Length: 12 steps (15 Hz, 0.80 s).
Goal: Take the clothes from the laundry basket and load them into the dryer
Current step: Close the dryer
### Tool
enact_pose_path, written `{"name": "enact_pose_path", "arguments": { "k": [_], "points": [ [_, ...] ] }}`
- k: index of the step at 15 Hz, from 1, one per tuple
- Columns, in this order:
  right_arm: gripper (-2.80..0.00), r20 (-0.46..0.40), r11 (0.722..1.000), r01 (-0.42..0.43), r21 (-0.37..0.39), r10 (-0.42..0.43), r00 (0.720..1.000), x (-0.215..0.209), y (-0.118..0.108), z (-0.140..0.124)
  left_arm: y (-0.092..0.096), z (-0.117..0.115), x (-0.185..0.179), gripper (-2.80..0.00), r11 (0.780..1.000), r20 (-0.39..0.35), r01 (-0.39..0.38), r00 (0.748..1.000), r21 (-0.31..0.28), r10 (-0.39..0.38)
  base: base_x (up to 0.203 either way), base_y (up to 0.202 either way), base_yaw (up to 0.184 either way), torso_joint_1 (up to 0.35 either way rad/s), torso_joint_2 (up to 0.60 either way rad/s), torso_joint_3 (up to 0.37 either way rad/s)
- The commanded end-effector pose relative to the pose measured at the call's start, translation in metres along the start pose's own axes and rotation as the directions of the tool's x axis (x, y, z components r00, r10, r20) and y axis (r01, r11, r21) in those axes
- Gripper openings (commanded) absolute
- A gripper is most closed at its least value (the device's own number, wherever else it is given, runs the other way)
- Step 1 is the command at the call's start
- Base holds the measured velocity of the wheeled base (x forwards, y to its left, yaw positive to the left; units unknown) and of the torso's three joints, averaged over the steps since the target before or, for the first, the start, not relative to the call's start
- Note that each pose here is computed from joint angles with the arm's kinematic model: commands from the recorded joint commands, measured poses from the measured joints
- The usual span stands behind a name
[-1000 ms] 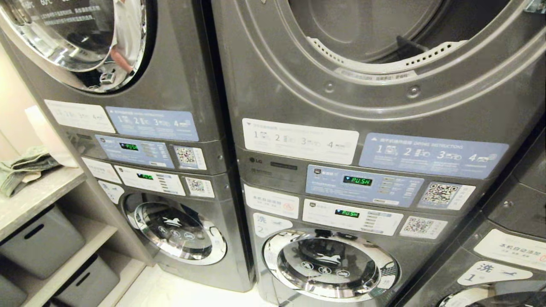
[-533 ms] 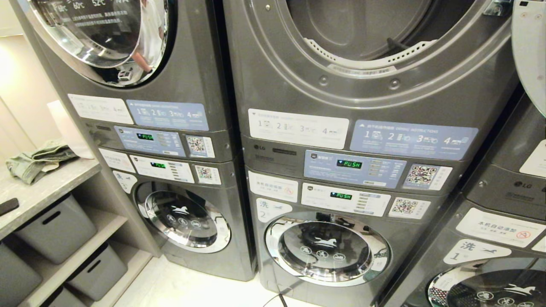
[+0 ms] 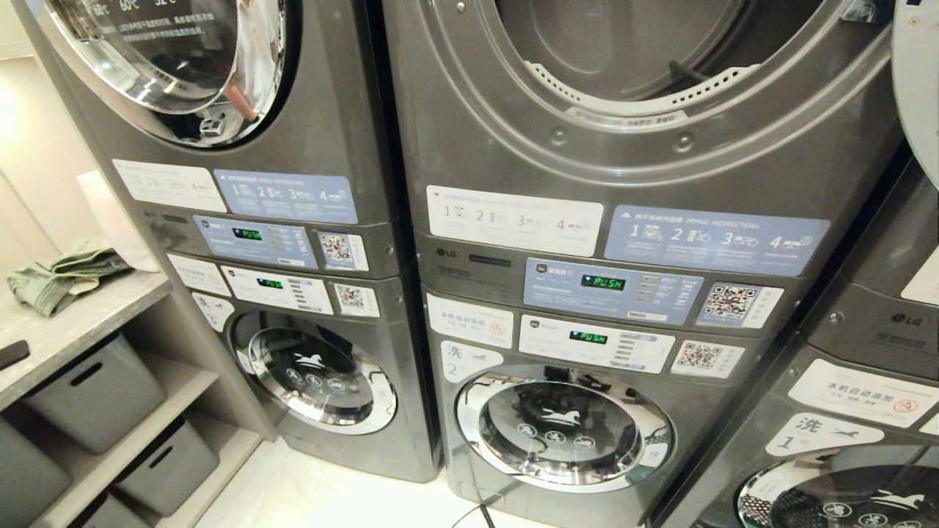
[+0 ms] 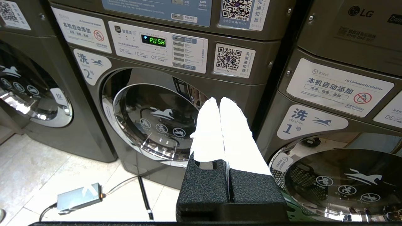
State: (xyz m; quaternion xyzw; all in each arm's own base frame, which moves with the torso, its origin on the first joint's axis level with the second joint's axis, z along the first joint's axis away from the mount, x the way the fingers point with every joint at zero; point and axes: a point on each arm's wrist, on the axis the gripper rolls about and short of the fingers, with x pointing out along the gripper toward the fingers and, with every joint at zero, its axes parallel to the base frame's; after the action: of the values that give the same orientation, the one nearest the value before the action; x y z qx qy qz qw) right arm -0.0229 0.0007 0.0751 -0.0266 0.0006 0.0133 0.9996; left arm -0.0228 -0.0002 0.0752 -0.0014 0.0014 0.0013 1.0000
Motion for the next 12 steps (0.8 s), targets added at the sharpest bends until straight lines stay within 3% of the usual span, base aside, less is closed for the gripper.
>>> {"name": "enact_pose_path", "arguments": {
  "k": [1,4,9,12],
  "points": [
    [-2.8,-0.001,1.0,-0.001,-0.001,0.001,1.0,0.0001,0.0,0.0,0.0,-0.0001,-0.0001,-2.8,1.0,0.001,0.001,1.0,0.0,-0.001,0.0,0.0,0.0,0.0,0.0,0.0],
    [-2.8,-0.001,1.0,0.0,0.001,0.0,1.0,0.0001,0.0,0.0,0.0,-0.0001,-0.0001,-2.8,1.0,0.001,-0.001,1.0,0.0,0.001,-0.002,-0.002,-0.027,0.001,0.0,0.001],
    [-2.8,-0.001,1.0,0.002,0.004,-0.002,1.0,0.0001,-0.0001,0.0001,0.0,-0.0001,-0.0001,-2.8,1.0,0.001,-0.001,1.0,-0.002,0.001,-0.001,0.005,-0.151,0.006,0.0,0.001],
    [-2.8,0.0,1.0,0.001,0.003,-0.001,1.0,0.0001,0.0,0.0002,0.0,-0.0001,-0.0001,-2.8,1.0,0.001,-0.001,1.0,-0.002,0.001,0.001,0.001,-0.028,0.001,0.0,0.001]
  ]
}}
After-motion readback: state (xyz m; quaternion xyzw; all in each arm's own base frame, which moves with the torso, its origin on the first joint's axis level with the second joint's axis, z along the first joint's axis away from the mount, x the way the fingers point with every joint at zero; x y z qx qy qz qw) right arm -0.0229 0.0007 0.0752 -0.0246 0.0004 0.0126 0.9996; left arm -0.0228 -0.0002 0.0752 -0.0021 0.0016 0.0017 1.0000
